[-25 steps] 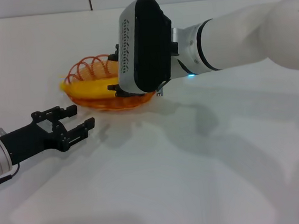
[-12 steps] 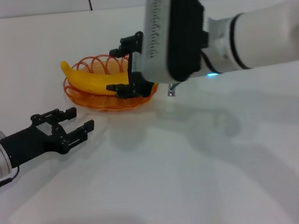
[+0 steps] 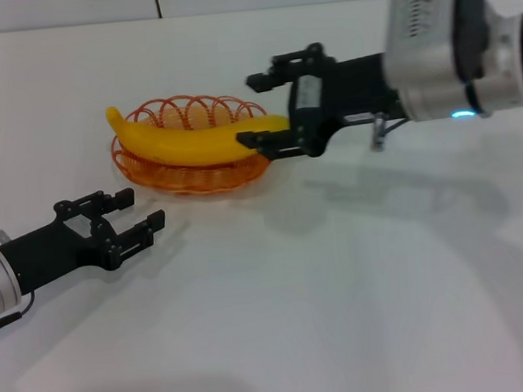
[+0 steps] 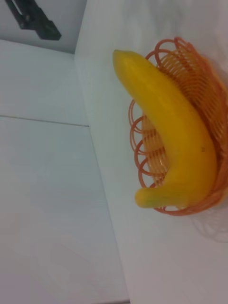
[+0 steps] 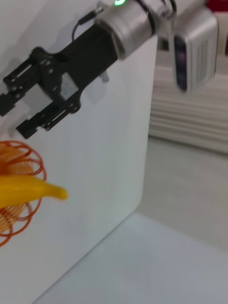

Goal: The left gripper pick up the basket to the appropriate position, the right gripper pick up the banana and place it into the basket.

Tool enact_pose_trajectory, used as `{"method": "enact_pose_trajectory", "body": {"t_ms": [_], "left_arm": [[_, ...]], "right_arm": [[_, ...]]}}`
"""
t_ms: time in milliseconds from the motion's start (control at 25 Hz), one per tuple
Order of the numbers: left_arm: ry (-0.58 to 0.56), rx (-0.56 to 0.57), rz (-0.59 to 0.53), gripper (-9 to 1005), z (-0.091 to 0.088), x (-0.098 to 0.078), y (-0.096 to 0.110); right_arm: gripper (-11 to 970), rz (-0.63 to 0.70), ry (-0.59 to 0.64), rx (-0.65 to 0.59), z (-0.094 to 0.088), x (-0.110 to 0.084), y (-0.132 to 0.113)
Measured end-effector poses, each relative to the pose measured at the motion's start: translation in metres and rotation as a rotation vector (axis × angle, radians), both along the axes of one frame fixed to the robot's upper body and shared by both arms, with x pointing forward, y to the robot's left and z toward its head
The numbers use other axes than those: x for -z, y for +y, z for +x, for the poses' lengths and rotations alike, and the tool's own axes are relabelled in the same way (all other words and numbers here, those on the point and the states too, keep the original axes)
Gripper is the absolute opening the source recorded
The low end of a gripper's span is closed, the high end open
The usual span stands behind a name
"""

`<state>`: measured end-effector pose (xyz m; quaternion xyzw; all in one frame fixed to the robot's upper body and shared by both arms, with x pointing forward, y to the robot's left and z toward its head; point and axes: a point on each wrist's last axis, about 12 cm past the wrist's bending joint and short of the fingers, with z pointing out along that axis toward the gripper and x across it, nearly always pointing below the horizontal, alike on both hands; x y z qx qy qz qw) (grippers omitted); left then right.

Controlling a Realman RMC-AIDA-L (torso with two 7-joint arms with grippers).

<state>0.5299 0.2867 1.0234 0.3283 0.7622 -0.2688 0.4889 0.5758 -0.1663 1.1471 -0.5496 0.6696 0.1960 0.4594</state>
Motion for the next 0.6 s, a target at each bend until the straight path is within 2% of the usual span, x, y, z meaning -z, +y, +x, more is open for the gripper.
{"method": "enact_pose_trajectory", "body": {"t_ms": [320,600], "left_arm": [[-0.004,0.005,0.000,604,0.001,-0.001,-0.001],[-0.009,-0.003,-0.009,604,0.002,-0.002,-0.001]], "right_arm": [[677,0.059,0.102,0.082,0.005,0.030,-0.047],[676,0.061,0.176,0.138,0.001,0.055,-0.066]]}}
